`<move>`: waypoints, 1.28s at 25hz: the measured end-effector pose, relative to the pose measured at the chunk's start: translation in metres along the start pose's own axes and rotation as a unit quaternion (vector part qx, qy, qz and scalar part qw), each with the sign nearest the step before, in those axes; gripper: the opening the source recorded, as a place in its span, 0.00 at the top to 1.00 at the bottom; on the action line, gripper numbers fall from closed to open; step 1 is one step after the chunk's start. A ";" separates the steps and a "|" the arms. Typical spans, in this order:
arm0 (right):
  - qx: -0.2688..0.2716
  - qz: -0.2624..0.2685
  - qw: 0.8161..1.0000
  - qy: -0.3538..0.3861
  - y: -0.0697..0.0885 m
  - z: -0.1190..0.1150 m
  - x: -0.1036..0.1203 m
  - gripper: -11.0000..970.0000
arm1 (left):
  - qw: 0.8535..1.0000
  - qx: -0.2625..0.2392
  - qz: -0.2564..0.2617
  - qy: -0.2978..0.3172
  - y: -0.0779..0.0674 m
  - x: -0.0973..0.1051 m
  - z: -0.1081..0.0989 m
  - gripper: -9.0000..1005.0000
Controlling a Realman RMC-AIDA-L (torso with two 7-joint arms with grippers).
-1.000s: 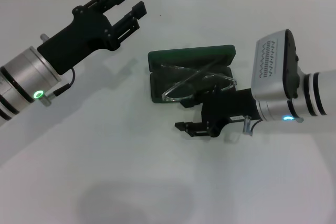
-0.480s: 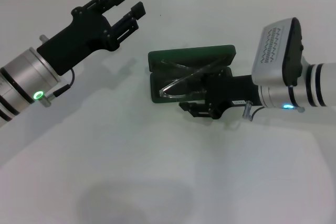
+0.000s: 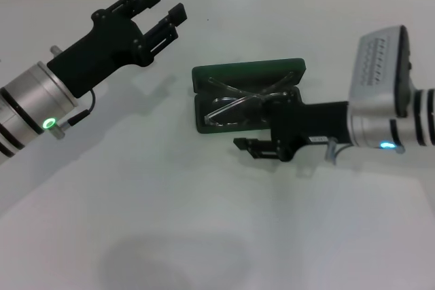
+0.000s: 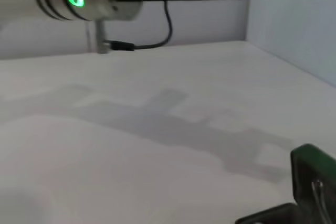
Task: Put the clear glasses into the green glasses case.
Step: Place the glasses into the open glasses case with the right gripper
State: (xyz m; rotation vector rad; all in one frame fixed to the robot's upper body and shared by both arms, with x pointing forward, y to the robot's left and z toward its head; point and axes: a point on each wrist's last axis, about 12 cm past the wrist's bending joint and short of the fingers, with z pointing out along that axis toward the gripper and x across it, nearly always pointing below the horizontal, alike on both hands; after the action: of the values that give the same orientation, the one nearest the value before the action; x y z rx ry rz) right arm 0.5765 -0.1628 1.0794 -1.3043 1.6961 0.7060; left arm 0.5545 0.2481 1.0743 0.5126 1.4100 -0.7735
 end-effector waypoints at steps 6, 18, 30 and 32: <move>0.048 0.035 0.998 -0.024 -0.012 -0.029 0.014 0.42 | 1.000 -0.002 0.000 0.002 0.000 0.001 -0.002 0.42; 0.020 0.058 0.998 0.032 -0.013 -0.056 0.037 0.42 | 1.000 -0.001 0.002 0.005 0.001 0.001 0.000 0.42; 0.052 0.061 0.996 0.037 -0.023 -0.050 0.035 0.42 | 1.000 -0.001 0.008 0.006 0.003 -0.002 0.005 0.43; 0.059 0.060 0.996 0.038 -0.026 -0.046 0.033 0.42 | 1.000 -0.001 0.008 0.006 0.003 -0.002 0.005 0.43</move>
State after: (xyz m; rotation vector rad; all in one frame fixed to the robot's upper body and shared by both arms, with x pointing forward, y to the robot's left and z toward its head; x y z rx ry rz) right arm 0.5846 -0.2246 1.0736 -1.1690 1.8612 0.6218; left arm 0.5602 0.2466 1.0766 0.5282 1.4162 -0.7574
